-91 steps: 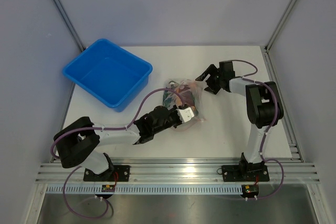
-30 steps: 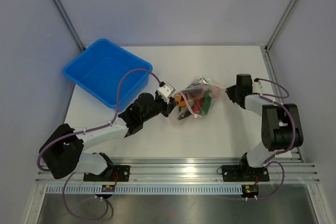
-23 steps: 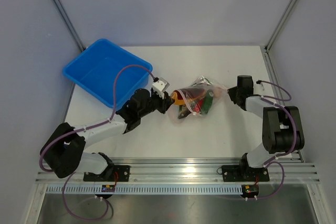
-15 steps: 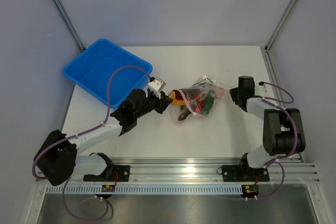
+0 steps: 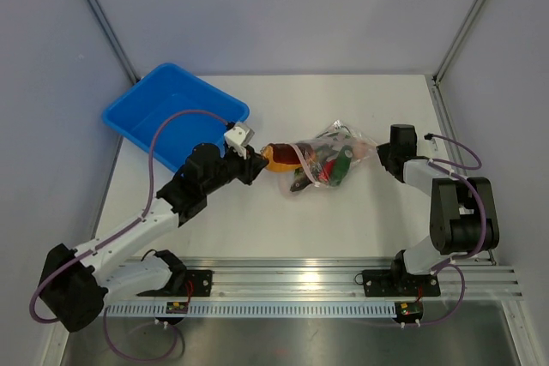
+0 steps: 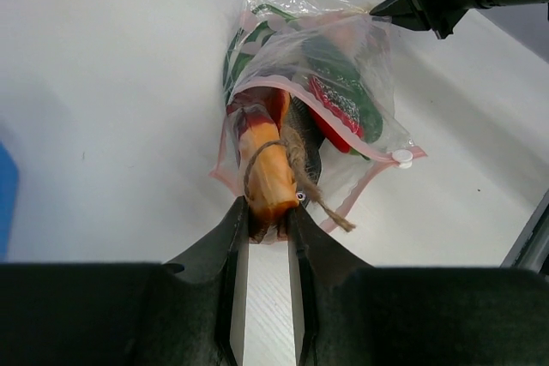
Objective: Open the zip-top bag and remove the fake food
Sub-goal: Pick up the food from the zipper food storage bag, then place the food in the bin.
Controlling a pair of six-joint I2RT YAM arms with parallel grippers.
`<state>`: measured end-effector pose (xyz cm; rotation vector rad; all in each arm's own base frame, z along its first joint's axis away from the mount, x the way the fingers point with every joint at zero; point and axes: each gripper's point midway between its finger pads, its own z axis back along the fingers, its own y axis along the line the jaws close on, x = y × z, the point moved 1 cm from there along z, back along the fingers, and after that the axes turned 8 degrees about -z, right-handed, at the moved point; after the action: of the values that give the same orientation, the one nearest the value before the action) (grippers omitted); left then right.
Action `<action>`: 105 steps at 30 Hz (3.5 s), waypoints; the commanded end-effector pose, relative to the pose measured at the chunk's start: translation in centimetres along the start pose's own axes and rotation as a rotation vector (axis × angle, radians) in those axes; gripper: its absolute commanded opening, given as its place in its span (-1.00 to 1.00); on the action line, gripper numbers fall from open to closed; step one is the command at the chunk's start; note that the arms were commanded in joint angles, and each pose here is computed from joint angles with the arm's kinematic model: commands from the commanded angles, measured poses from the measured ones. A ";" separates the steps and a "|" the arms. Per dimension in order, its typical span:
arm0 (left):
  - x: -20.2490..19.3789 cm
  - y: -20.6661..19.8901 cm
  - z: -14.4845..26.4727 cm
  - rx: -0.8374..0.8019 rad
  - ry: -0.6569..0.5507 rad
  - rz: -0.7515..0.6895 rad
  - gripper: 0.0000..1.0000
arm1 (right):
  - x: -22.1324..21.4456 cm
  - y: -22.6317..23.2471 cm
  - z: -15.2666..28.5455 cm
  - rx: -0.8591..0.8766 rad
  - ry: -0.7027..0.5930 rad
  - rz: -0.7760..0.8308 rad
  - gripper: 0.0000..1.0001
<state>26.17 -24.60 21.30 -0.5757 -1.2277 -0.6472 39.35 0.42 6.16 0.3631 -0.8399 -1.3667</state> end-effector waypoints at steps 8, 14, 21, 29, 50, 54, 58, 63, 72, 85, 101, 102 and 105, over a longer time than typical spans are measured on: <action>2.8 1.1 5.3 0.097 -0.019 0.012 -1.00 | 1.3 0.7 0.0 0.019 -0.050 -0.011 -1.00; 5.7 2.7 9.1 0.228 -0.097 0.026 -1.00 | 1.0 0.9 -0.1 0.030 -0.034 -0.009 -1.00; 11.1 3.6 11.6 0.317 -0.196 0.059 -1.00 | 0.7 0.9 -0.2 0.029 -0.022 -0.007 -1.00; 15.8 7.3 14.9 0.564 -0.310 0.070 -1.00 | 0.4 1.0 -0.2 0.036 -0.005 -0.006 -1.00; 14.7 19.5 12.5 1.112 -0.123 -0.131 -1.00 | -0.4 1.1 -0.5 0.046 0.035 -0.010 -1.00; 13.3 21.1 10.2 1.131 -0.044 -0.133 -0.93 | -0.7 0.8 -0.8 0.041 0.046 -0.011 -1.00; 11.8 22.1 8.5 1.126 -0.004 -0.112 -0.84 | -0.7 0.9 -0.7 0.050 0.043 -0.014 -1.00; 9.9 23.1 6.3 1.098 0.042 -0.093 -0.91 | -0.7 0.9 -0.6 0.052 0.047 -0.012 -1.00; 6.5 23.9 3.3 1.056 0.133 -0.086 -0.31 | -0.7 1.2 -0.5 0.059 0.051 -0.011 -1.00; 10.4 20.9 4.5 0.923 -0.025 0.026 0.45 | -0.9 1.7 -0.1 0.080 0.074 0.025 -1.00; 9.0 4.7 3.0 0.399 -0.149 0.087 0.50 | -1.4 2.8 0.8 0.124 0.123 0.087 -1.00; 8.5 4.0 3.0 0.373 -0.145 0.094 0.49 | -1.3 2.9 0.9 0.126 0.122 0.087 -1.00; 5.8 2.5 2.6 0.293 -0.110 0.122 0.50 | -1.3 3.2 1.2 0.135 0.122 0.087 -1.00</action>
<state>28.50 -21.29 28.09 -0.3529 -1.3565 -0.3322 39.73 2.43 5.71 0.4483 -0.7766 -1.2378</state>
